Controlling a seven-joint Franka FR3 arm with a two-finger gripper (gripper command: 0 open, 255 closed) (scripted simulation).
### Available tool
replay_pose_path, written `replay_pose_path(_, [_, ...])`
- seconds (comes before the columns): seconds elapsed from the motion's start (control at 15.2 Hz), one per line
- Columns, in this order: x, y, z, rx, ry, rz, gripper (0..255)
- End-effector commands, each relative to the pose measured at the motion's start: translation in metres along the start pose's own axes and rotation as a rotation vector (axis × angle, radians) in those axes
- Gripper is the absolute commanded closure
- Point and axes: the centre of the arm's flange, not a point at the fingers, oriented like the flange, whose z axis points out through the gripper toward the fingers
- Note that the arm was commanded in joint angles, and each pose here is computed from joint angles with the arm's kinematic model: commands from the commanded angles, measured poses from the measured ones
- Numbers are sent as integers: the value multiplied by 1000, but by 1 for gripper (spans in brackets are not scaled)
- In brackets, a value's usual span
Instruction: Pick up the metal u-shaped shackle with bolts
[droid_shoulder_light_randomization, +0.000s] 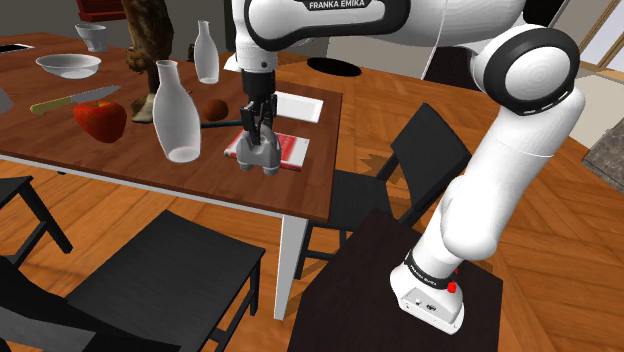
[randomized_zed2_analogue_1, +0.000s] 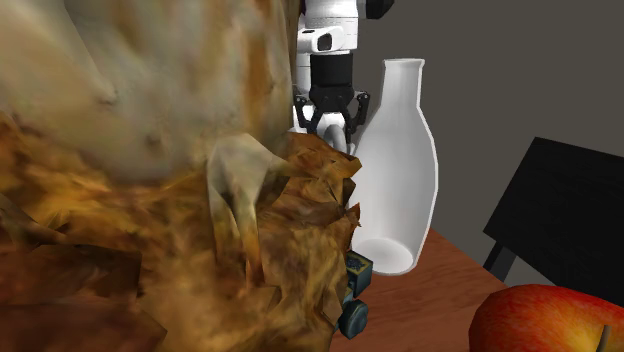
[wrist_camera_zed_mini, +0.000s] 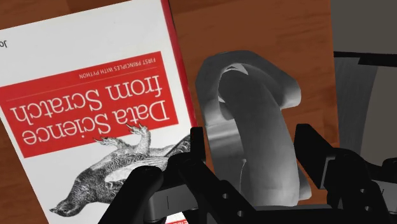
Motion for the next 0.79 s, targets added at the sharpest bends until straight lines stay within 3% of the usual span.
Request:
replay_pose_path(0.0, [0, 0, 1, 0, -2, 0, 255])
replay_pose_path(0.4, [0, 1, 2, 0, -2, 0, 255])
replay_pose_path(0.73, [-3, 0, -25, 0, -2, 0, 255])
